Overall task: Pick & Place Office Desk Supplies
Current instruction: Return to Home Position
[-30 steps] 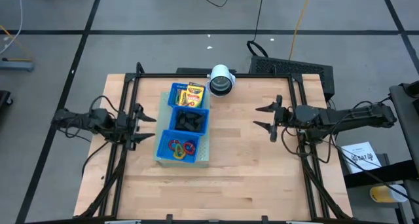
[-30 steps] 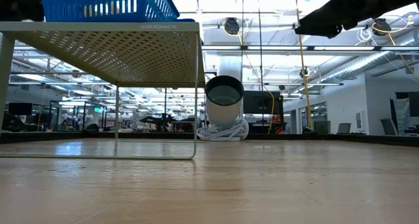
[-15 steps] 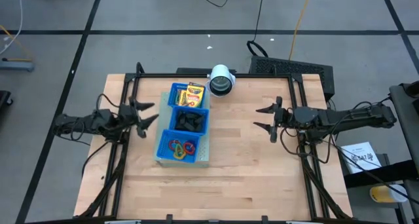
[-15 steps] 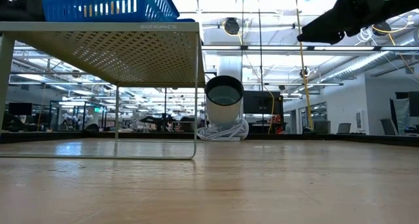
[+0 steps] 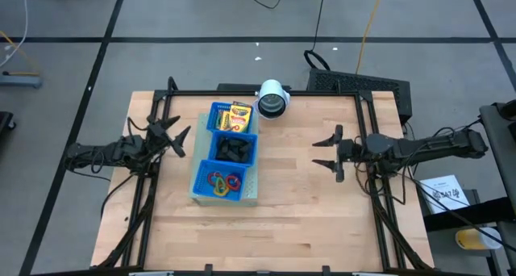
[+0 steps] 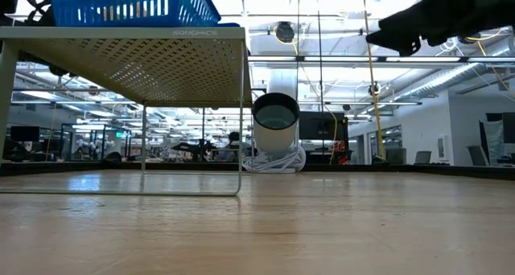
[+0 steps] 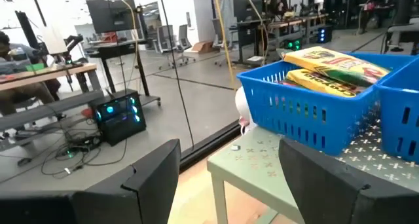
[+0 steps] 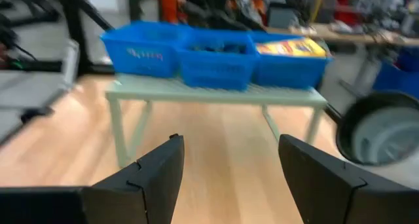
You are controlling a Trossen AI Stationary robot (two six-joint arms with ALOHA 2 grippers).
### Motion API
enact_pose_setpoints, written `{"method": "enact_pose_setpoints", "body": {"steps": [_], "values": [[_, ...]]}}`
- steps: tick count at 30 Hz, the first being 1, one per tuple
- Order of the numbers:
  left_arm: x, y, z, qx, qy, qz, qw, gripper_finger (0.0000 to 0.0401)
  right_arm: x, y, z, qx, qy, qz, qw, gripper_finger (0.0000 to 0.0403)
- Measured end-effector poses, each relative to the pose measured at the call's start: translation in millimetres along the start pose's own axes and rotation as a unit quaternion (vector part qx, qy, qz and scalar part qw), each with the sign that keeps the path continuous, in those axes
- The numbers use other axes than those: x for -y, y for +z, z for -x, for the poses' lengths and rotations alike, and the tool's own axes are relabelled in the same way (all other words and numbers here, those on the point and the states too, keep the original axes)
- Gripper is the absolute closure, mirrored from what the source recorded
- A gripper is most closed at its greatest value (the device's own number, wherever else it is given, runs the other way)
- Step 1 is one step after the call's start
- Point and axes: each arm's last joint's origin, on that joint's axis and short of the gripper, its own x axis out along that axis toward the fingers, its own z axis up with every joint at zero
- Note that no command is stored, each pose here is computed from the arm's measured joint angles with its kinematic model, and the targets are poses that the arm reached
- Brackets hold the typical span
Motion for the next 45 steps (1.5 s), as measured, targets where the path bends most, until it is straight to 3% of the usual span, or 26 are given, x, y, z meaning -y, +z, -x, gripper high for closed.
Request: {"method": "enact_pose_setpoints", "body": {"steps": [10, 14, 22, 35, 45], "values": [[3, -18, -3, -0.031, 0.016, -0.007, 0.999, 0.0132, 3, -58, 8, 0.093, -0.011, -0.048, 0.994, 0.0165], [4, -20, -3, -0.025, 0.022, 0.002, 0.999, 0.0132, 5, -52, 12, 0.153, -0.012, -0.072, 0.985, 0.0165], [5, -20, -4, -0.027, 0.014, -0.002, 1.000, 0.0132, 4, -64, 10, 0.086, -0.012, -0.047, 0.995, 0.0165], [5, -20, -4, -0.027, 0.011, 0.001, 1.000, 0.0132, 6, -63, 31, 0.106, -0.018, -0.027, 0.994, 0.0165], [5, -20, -4, -0.025, 0.010, -0.012, 1.000, 0.0132, 7, -64, 36, 0.107, -0.024, 0.023, 0.994, 0.0165]]}}
